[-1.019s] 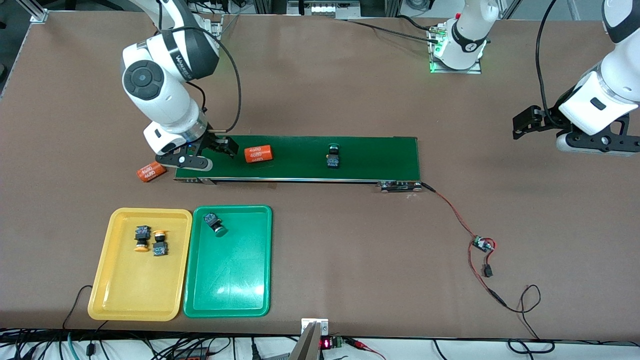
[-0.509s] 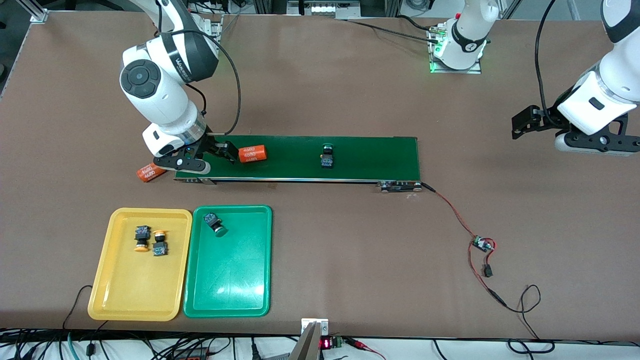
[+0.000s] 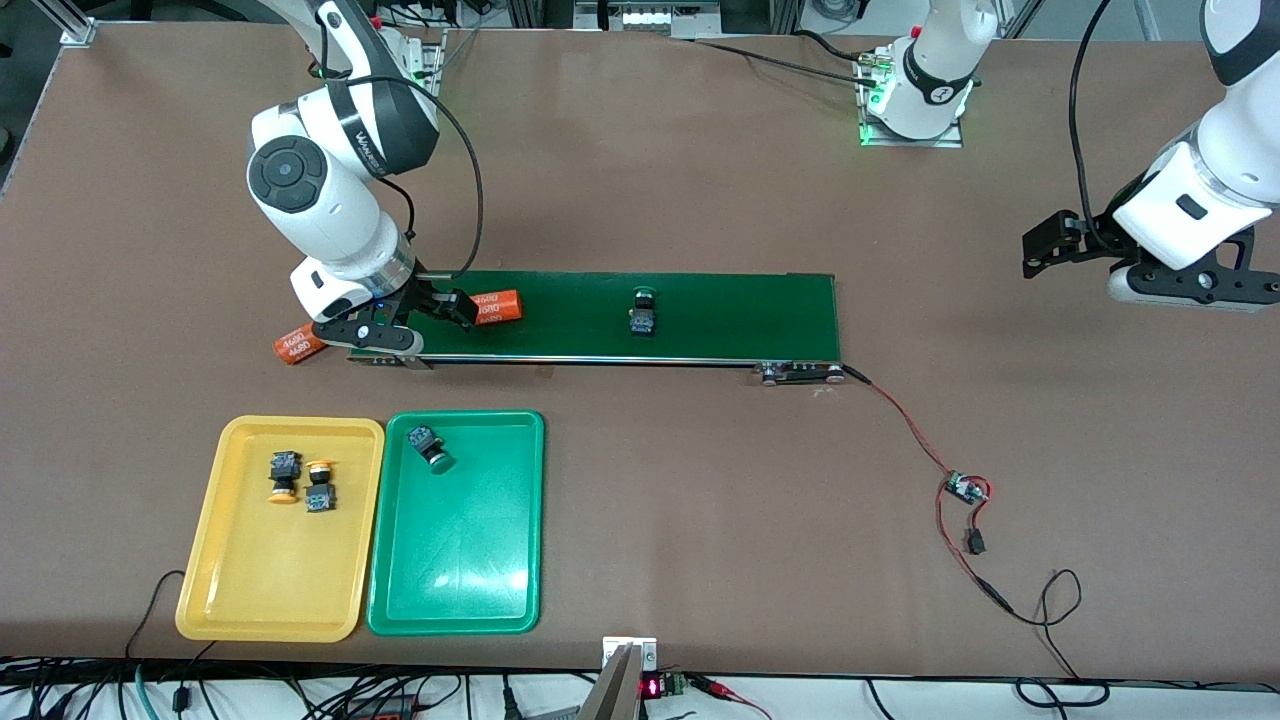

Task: Sort buttons by color to trays
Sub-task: 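Reach the right gripper to the black-cap button on the belt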

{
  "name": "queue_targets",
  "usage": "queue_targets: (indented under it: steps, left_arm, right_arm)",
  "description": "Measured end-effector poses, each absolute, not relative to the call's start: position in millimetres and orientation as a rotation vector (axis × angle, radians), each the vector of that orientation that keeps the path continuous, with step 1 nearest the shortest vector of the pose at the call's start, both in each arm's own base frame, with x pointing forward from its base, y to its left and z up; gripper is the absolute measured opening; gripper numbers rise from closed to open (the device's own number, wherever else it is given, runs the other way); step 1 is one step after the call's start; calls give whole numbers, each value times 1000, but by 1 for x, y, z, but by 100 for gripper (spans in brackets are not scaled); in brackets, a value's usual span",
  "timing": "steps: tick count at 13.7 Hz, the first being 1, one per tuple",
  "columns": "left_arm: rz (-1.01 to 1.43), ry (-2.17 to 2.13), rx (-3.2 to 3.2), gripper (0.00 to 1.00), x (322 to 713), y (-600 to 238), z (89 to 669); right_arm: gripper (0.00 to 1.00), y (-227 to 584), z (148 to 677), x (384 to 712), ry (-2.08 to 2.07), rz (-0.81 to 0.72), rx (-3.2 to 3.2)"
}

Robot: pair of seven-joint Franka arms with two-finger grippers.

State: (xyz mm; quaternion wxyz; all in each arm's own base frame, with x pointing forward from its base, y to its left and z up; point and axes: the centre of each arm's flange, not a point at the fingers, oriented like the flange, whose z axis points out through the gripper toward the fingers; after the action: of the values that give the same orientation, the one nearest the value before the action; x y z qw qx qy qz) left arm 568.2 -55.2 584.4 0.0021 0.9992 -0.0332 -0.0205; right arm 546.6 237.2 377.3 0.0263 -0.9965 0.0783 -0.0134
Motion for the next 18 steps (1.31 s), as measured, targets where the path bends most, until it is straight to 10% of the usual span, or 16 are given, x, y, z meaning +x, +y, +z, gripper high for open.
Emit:
queue_targets:
  steps: [18]
  left_arm:
    - [-63, -126, 3134, 100, 567, -63, 585]
  right_arm:
    - [100, 363, 320, 483, 223, -3, -3090]
